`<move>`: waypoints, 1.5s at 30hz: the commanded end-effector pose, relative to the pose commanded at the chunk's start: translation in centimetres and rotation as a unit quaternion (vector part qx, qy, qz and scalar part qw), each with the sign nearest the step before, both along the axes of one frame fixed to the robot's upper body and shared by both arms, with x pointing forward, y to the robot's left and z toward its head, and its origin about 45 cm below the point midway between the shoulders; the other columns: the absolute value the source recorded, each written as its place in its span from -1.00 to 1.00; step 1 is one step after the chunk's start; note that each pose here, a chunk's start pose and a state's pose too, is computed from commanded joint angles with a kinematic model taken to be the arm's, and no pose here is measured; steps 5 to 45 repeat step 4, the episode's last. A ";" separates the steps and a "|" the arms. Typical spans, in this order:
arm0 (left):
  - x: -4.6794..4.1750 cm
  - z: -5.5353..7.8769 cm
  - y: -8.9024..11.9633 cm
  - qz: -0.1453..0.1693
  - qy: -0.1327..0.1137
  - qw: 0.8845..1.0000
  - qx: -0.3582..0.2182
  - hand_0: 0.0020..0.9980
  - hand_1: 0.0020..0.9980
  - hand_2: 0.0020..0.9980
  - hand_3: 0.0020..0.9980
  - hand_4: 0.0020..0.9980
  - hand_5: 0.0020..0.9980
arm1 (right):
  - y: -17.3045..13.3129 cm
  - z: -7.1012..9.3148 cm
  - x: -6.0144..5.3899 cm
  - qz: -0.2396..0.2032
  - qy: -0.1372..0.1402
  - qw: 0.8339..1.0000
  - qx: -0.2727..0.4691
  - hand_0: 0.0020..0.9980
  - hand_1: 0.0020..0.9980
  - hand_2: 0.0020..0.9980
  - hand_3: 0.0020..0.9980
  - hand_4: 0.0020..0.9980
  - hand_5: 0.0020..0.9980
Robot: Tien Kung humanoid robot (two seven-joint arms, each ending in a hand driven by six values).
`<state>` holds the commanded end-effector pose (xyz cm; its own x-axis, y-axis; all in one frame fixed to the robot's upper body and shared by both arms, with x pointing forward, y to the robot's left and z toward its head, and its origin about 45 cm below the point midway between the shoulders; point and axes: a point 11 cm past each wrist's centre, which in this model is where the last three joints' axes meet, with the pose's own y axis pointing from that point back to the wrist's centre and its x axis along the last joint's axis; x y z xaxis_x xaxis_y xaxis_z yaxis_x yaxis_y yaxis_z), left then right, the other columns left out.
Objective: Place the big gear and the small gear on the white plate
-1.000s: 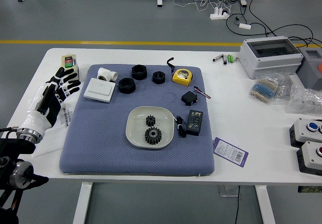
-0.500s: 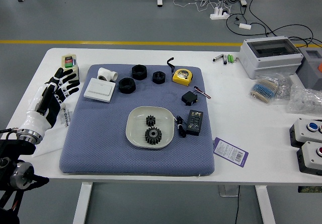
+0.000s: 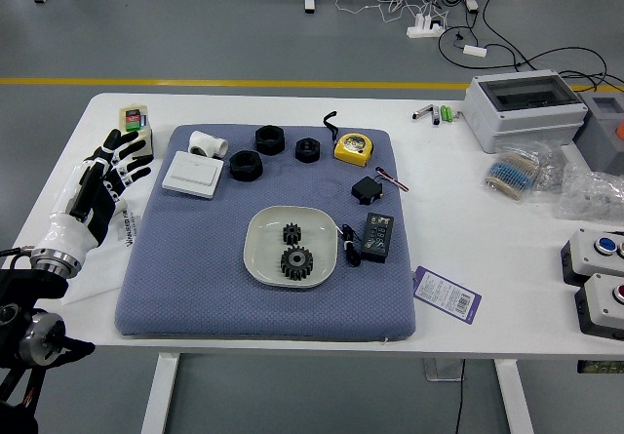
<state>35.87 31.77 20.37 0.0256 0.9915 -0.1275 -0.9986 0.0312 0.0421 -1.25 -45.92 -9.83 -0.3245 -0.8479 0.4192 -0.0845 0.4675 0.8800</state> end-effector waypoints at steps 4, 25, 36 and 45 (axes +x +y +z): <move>-0.03 -0.1 0.1 0.000 0.002 1.000 0.001 0.59 0.55 0.70 0.63 0.83 0.64 | 0.0 0.0 0.0 -0.001 -0.001 1.000 0.000 0.23 0.24 0.45 0.08 0.49 0.40; -0.03 -0.1 0.1 0.000 0.002 1.000 0.001 0.59 0.55 0.70 0.63 0.83 0.64 | 0.0 0.0 0.0 -0.001 -0.001 1.000 0.000 0.23 0.24 0.45 0.08 0.49 0.40; -0.03 -0.1 0.1 0.000 0.002 1.000 0.001 0.59 0.55 0.70 0.63 0.83 0.64 | 0.0 0.0 0.0 -0.001 -0.001 1.000 0.000 0.23 0.24 0.45 0.08 0.49 0.40; -0.03 -0.1 0.1 0.000 0.002 1.000 0.001 0.59 0.55 0.70 0.63 0.83 0.64 | 0.0 0.0 0.0 -0.001 -0.001 1.000 0.000 0.23 0.24 0.45 0.08 0.49 0.40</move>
